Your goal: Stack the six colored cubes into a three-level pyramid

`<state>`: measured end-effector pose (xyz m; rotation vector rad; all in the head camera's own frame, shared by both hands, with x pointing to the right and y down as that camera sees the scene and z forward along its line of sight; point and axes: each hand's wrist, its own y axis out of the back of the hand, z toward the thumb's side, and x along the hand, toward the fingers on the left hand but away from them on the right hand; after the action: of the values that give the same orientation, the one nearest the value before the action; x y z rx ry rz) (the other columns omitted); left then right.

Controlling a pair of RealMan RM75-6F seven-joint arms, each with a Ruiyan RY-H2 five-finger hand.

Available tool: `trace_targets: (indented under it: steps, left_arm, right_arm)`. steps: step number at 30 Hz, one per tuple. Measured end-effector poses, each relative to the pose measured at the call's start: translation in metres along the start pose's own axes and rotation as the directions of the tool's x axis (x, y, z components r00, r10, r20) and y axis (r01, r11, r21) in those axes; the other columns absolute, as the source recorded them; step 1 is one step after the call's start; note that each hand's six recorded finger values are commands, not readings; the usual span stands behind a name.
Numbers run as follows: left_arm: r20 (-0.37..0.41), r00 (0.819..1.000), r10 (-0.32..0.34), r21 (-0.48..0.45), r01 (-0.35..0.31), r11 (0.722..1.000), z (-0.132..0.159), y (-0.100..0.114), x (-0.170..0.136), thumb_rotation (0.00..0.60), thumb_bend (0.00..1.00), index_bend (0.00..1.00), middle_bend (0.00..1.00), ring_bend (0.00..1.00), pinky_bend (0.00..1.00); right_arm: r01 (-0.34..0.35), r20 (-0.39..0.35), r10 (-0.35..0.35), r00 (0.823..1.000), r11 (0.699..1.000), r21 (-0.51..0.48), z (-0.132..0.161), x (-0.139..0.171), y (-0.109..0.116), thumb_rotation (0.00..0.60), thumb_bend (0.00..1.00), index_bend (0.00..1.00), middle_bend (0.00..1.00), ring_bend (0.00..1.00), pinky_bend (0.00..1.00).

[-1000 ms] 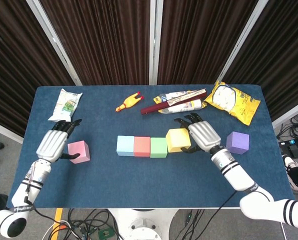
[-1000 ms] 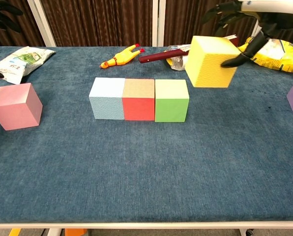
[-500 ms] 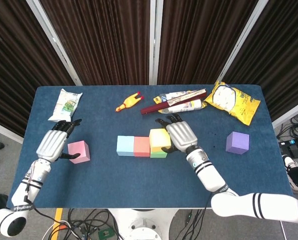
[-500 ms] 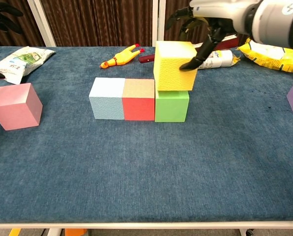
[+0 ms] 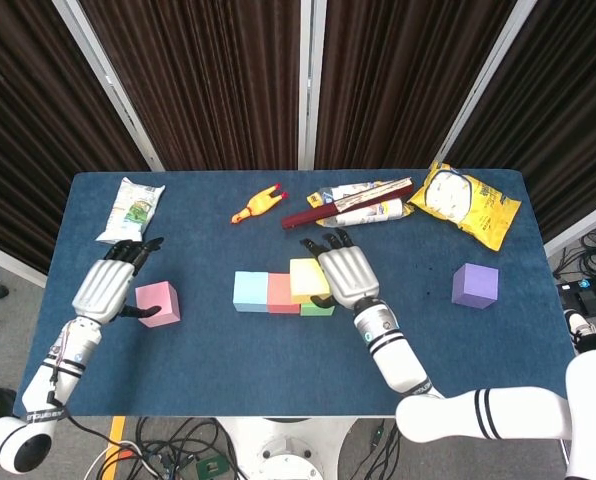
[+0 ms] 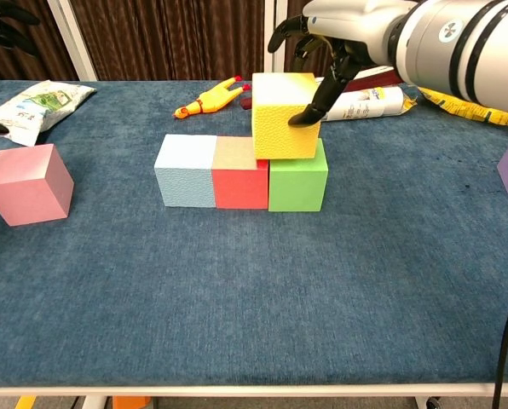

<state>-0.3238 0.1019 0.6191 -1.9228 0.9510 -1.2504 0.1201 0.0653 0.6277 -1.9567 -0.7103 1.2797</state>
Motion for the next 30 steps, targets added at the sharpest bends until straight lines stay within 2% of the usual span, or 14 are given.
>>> trace_targets:
  steps: [17,30]
  left_arm:
    - [0.002,1.000,-0.006,-0.012,0.006,1.000,-0.003,-0.004,-0.002,0.600,0.00,0.09,0.17,0.11,0.11]
    - [0.008,1.000,-0.011,-0.018,0.011,1.000,-0.005,-0.006,-0.003,0.600,0.00,0.09,0.17,0.11,0.11]
  right_arm:
    - [0.007,0.028,-0.007,1.000,1.000,-0.008,0.014,-0.005,-0.009,0.600,0.15,0.14,0.45,0.11,0.00]
    - [0.001,0.039,-0.001,0.999,1.000,-0.003,0.018,-0.004,-0.013,0.600,0.15,0.10,0.45,0.11,0.00]
